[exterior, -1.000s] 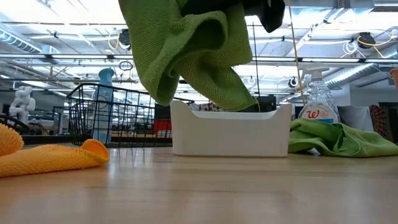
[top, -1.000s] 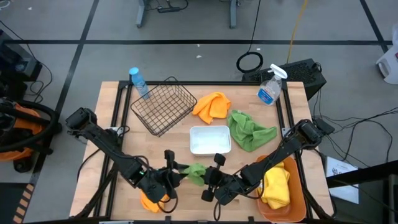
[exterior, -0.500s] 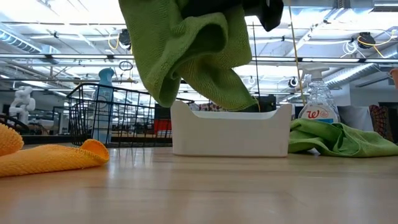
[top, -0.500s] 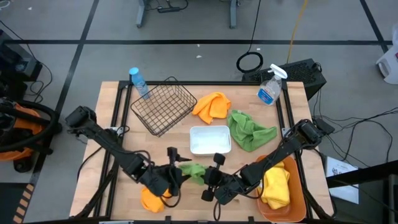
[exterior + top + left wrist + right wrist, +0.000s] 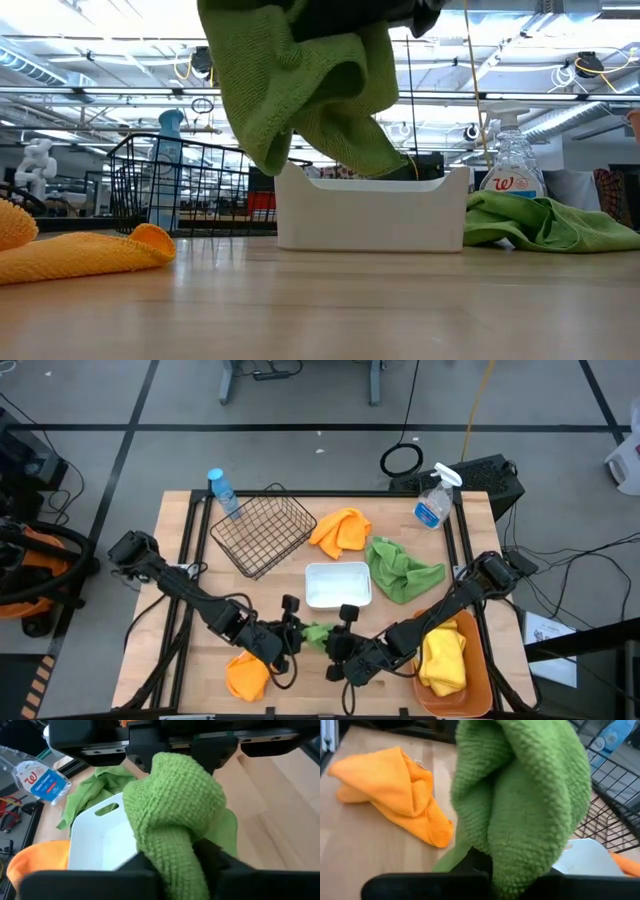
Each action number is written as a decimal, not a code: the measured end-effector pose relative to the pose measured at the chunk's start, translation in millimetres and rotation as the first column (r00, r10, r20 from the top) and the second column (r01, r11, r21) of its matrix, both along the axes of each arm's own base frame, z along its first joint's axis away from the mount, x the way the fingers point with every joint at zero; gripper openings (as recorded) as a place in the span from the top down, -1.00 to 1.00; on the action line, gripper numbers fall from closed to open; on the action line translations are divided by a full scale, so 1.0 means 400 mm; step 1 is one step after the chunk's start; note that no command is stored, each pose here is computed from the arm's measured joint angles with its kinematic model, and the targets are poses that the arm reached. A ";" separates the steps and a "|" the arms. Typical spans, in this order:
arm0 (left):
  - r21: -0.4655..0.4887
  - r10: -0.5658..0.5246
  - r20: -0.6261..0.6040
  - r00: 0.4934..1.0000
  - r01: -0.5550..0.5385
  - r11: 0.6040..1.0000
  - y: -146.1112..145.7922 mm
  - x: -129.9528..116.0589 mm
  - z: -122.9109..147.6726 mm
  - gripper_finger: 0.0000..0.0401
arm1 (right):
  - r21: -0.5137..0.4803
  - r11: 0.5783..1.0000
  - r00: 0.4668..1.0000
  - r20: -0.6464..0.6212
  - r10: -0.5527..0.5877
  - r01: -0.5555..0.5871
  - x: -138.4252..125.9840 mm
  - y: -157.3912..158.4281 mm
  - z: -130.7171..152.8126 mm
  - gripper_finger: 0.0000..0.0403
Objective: Sort microfiber towel by color & place in baskets
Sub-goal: Put the bottom green microfiber towel into the black wire basket, then put the green microfiber towel into the black wire basket
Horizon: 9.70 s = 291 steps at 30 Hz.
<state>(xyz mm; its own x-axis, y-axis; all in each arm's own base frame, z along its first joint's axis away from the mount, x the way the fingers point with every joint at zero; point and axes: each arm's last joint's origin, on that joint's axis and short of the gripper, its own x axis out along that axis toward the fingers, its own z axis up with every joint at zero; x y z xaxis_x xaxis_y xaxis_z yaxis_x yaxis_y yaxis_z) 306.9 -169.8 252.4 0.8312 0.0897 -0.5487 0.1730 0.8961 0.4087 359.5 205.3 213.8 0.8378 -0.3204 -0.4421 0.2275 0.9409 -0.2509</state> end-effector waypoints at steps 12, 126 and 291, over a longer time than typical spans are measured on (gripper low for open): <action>0.008 0.068 0.013 0.998 -0.068 0.998 0.078 -0.044 0.083 0.90 | -0.110 0.994 1.000 -0.024 0.009 -0.012 0.007 -0.043 0.037 0.11; -0.417 0.475 -0.616 0.629 -0.772 0.480 0.924 -0.141 -0.107 -0.25 | -0.196 0.979 0.944 -0.307 -0.119 0.059 -0.090 -0.146 0.081 -0.04; 0.125 0.134 0.745 0.653 -0.334 0.934 0.176 0.047 0.039 -0.11 | 0.258 0.907 0.755 0.649 0.093 -0.333 -0.210 -0.381 0.120 0.97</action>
